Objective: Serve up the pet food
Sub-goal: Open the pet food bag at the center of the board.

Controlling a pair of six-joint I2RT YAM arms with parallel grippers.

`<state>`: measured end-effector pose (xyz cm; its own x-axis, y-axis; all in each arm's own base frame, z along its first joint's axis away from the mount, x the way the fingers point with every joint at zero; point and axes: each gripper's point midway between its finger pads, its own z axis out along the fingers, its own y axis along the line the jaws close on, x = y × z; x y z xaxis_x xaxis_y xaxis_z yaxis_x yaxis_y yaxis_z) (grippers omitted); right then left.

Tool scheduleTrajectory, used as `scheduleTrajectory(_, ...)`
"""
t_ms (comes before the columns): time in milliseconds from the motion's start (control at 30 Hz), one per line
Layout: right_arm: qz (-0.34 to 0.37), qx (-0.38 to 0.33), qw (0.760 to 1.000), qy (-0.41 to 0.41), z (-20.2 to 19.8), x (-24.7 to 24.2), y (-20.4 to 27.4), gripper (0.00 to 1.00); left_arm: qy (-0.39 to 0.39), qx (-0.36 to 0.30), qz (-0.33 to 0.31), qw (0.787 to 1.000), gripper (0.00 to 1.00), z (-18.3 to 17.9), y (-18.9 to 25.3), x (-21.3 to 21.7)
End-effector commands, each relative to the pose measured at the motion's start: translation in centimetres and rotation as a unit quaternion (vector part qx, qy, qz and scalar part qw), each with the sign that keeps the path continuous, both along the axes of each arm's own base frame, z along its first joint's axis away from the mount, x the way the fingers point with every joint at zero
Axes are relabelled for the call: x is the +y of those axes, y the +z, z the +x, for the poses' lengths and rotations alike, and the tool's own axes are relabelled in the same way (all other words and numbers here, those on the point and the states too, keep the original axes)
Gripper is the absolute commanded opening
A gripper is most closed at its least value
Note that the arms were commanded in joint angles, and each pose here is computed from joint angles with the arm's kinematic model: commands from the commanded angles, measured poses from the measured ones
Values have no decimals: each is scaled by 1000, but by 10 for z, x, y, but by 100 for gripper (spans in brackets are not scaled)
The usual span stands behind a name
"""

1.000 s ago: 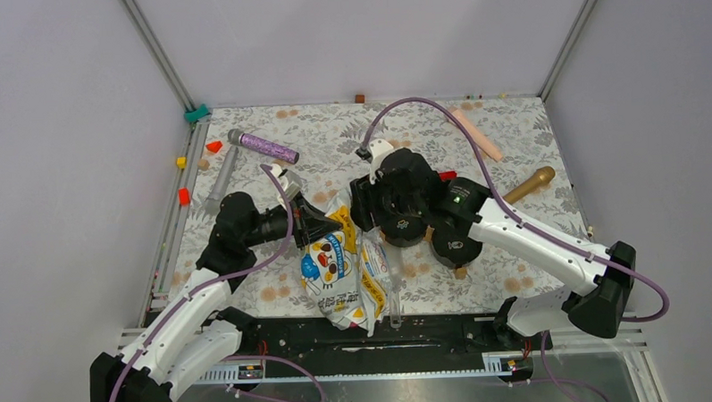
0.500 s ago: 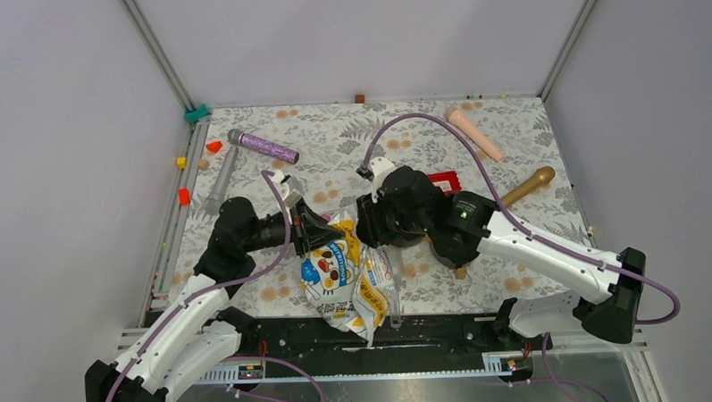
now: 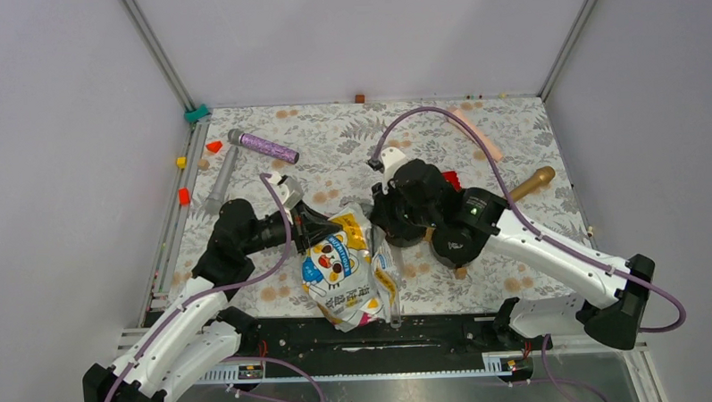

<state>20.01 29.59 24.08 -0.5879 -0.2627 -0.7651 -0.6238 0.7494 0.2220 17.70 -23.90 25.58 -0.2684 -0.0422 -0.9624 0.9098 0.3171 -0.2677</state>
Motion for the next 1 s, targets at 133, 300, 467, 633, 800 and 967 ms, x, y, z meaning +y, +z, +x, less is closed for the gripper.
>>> scheduleTrajectory(133,-116,3,992,50,7,-74,-23,17,-29,-143,-67,987,0,-24,90,7)
scheduleTrajectory(300,-122,83,987,60,-10,-68,-43,28,-33,-147,-73,986,0,-27,94,8)
scheduleTrajectory(467,-113,123,985,36,-16,-59,-51,41,-39,-148,-82,985,0,-30,98,7)
scheduleTrajectory(633,-115,122,986,26,-23,-37,-48,43,-44,-146,-103,983,0,-33,107,7)
scheduleTrajectory(800,-131,126,982,52,-41,-20,-49,32,-14,-154,-118,981,0,-28,120,12)
scheduleTrajectory(967,-142,114,982,45,-53,-43,-51,27,25,-168,-119,978,0,-23,124,20)
